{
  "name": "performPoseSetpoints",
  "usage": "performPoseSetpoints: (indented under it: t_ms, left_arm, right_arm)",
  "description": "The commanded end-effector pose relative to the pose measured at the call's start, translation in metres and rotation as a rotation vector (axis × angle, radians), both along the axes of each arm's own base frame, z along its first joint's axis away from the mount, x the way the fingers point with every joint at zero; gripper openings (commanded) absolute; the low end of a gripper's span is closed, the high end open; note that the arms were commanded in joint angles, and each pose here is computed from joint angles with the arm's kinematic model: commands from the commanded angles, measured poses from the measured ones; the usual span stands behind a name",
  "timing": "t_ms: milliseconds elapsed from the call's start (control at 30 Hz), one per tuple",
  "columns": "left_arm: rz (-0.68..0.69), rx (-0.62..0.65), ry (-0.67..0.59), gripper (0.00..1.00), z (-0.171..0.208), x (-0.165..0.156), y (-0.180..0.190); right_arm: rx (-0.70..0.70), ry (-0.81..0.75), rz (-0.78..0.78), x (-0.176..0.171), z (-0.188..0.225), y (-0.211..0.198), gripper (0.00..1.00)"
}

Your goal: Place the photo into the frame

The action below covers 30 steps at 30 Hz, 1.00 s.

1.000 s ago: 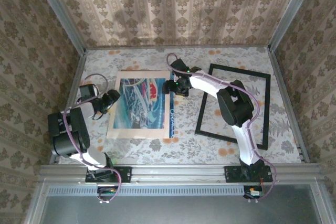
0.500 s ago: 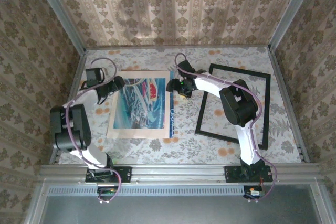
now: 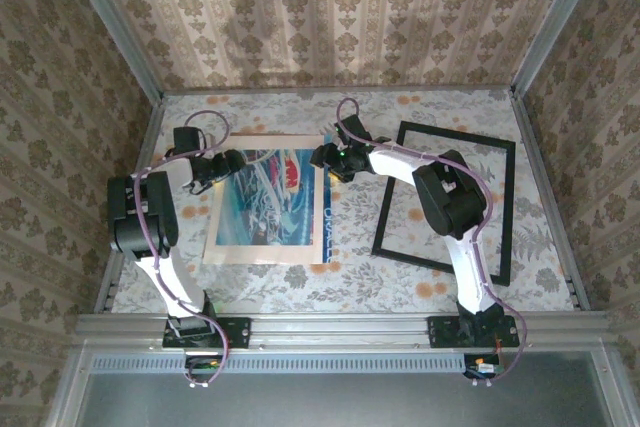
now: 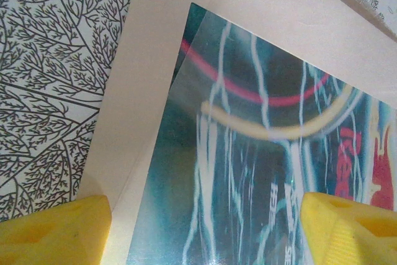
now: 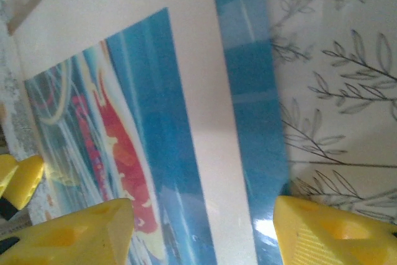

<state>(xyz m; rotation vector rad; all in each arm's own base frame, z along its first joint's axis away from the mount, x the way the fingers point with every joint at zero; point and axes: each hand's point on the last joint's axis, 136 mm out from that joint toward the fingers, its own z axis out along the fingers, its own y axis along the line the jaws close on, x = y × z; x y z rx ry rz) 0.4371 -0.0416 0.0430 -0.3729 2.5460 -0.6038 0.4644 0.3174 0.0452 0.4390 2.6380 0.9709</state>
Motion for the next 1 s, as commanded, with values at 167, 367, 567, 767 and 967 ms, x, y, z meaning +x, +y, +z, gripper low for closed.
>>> performPoseSetpoints:
  t_ms: [167,367,567,767,967]
  left_arm:
    - [-0.03,-0.019,0.058,0.81,-0.021,-0.009,-0.006]
    - [-0.022,-0.022,0.057,0.8,-0.021,-0.009,-0.004]
    - [-0.025,-0.02,0.056,0.79,-0.02,-0.009,-0.004]
    - [-0.036,-0.026,0.058,0.78,-0.022,-0.009,-0.007]
    - [-0.05,-0.03,0.062,0.77,-0.024,-0.008,-0.012]
  right_arm:
    - [0.029,-0.076,0.03,0.003,0.021,-0.003,0.61]
    - [-0.088,-0.082,0.057,-0.007,0.024,-0.028,0.62]
    - [-0.145,-0.03,0.04,-0.011,0.008,-0.042,0.63]
    - [-0.115,0.002,0.05,-0.005,-0.007,-0.032,0.64]
    - [-0.087,0.022,0.056,-0.001,-0.016,-0.023,0.63]
